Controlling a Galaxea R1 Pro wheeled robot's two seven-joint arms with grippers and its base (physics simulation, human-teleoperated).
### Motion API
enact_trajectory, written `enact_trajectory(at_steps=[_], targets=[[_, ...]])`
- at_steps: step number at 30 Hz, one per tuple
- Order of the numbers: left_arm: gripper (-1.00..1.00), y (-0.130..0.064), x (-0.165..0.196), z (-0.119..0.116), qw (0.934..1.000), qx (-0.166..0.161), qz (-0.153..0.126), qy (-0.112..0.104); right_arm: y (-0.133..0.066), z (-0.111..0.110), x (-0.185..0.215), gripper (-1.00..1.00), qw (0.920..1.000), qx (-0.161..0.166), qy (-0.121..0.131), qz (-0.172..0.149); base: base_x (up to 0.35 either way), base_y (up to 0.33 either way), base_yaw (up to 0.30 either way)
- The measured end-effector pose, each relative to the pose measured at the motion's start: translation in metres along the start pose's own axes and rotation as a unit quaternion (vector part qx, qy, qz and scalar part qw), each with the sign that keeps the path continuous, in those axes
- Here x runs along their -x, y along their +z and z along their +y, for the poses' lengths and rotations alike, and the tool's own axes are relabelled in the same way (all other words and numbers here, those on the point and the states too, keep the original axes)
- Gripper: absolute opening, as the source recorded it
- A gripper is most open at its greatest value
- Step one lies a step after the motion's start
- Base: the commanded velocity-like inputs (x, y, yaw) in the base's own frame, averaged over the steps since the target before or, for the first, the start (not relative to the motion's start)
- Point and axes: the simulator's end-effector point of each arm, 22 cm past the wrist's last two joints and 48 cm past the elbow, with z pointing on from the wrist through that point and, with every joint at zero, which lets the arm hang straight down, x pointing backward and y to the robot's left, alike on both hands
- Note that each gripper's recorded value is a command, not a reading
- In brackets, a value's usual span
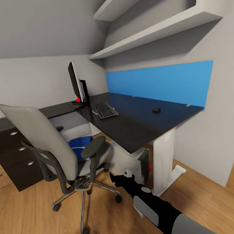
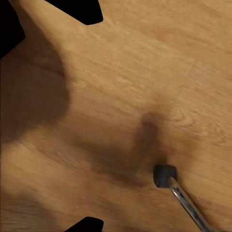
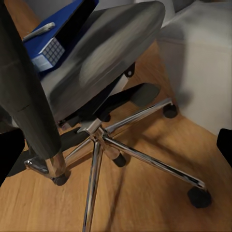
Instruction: In the bedroom, organize the workspace by keeping the computer under the desk, ensuring the monitor is on the desk, placing the keyboard on the desk next to the monitor, placing the mouse on the desk next to the keyboard, moving the folder from the swivel chair onto the desk next to the mouse, stacking the notebook on top of the folder with the pen on top of the notebook, and positioning the swivel chair next to the desk.
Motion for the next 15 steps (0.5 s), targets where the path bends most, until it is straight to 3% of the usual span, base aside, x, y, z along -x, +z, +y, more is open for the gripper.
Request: enact_trajectory(at_steps=[9, 15], targets=[[1.0, 0.0016, -0.0032, 0.006, 1.0, 0.007, 0.003, 0.0, -0.0001, 0.0, 0.0002, 1.0, 1.0, 0.0, 0.001, 0.0, 0.275, 0.0, 0.003], [1.0, 0.0034, -0.0083, 0.0106, 0.9999, 0.011, 0.009, -0.001, 0.0001, -0.0001, -0.0002, 1.0, 1.0, 0.0, 0.001, 0.0, 0.101, 0.0, 0.138]])
